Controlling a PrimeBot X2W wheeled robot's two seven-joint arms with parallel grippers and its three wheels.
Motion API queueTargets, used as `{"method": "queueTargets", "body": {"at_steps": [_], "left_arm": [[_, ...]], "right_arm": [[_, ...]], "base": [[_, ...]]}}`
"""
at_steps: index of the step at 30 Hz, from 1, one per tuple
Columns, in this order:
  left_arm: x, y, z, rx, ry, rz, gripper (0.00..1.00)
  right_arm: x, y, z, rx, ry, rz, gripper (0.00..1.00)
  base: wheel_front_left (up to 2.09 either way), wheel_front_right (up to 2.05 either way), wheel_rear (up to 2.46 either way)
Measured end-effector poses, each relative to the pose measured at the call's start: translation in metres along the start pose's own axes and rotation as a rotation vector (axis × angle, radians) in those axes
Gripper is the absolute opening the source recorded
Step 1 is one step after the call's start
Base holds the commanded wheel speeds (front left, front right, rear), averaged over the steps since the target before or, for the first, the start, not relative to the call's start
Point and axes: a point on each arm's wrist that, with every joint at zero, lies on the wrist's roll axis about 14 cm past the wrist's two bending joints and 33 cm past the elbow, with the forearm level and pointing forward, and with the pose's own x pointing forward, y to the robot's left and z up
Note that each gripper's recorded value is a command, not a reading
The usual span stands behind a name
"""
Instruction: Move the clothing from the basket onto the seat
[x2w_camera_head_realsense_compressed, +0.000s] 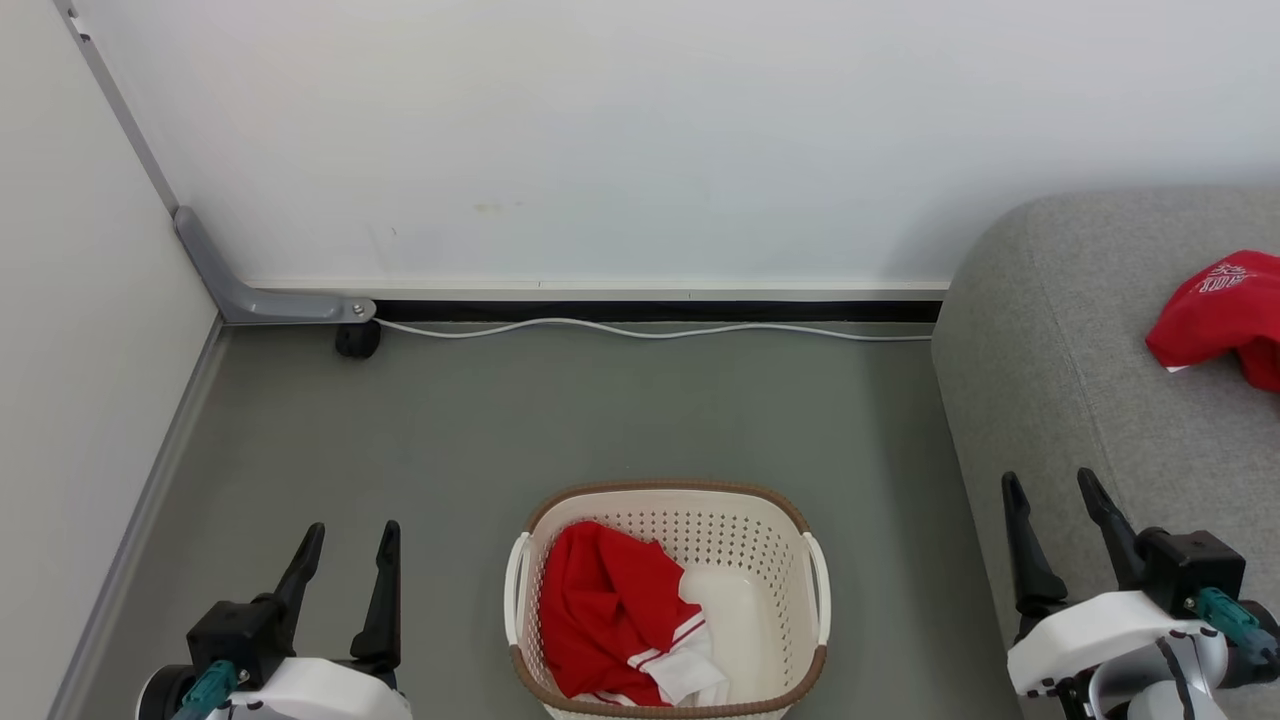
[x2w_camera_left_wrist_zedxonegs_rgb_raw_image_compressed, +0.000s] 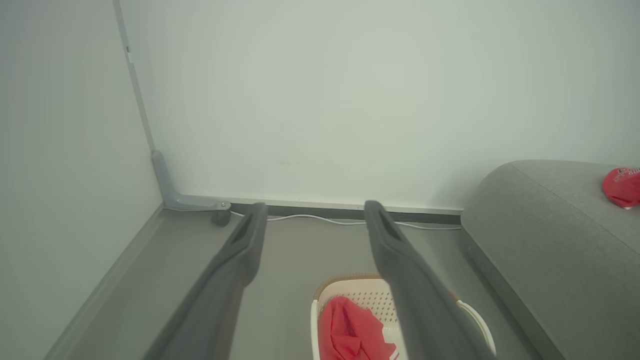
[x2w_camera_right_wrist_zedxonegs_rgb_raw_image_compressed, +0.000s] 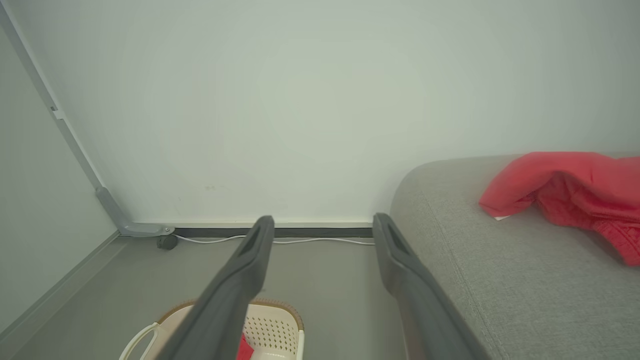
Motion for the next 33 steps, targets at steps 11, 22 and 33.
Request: {"method": "queueTargets", "body": {"at_steps": [11, 22, 33], "left_arm": [[0.002, -0.003, -0.002, -0.002, 0.006, -0.008, 1.0], [0.003, -0.007, -0.006, -0.002, 0.019, -0.019, 1.0], [0.011, -0.019, -0.032, -0.034, 0.097, -0.051, 1.0]], "right_arm": [[-0.001, 0.0, -0.004, 0.005, 0.01, -0.003, 1.0], [-0.001, -0.001, -0.007, 0.01, 0.018, -0.008, 1.0], [0.018, -0.005, -0.01, 0.017, 0.022, -0.014, 1.0]], "base": [[0.0, 0.0, 0.0], [0.0, 0.0, 0.0], [0.0, 0.0, 0.0]]}}
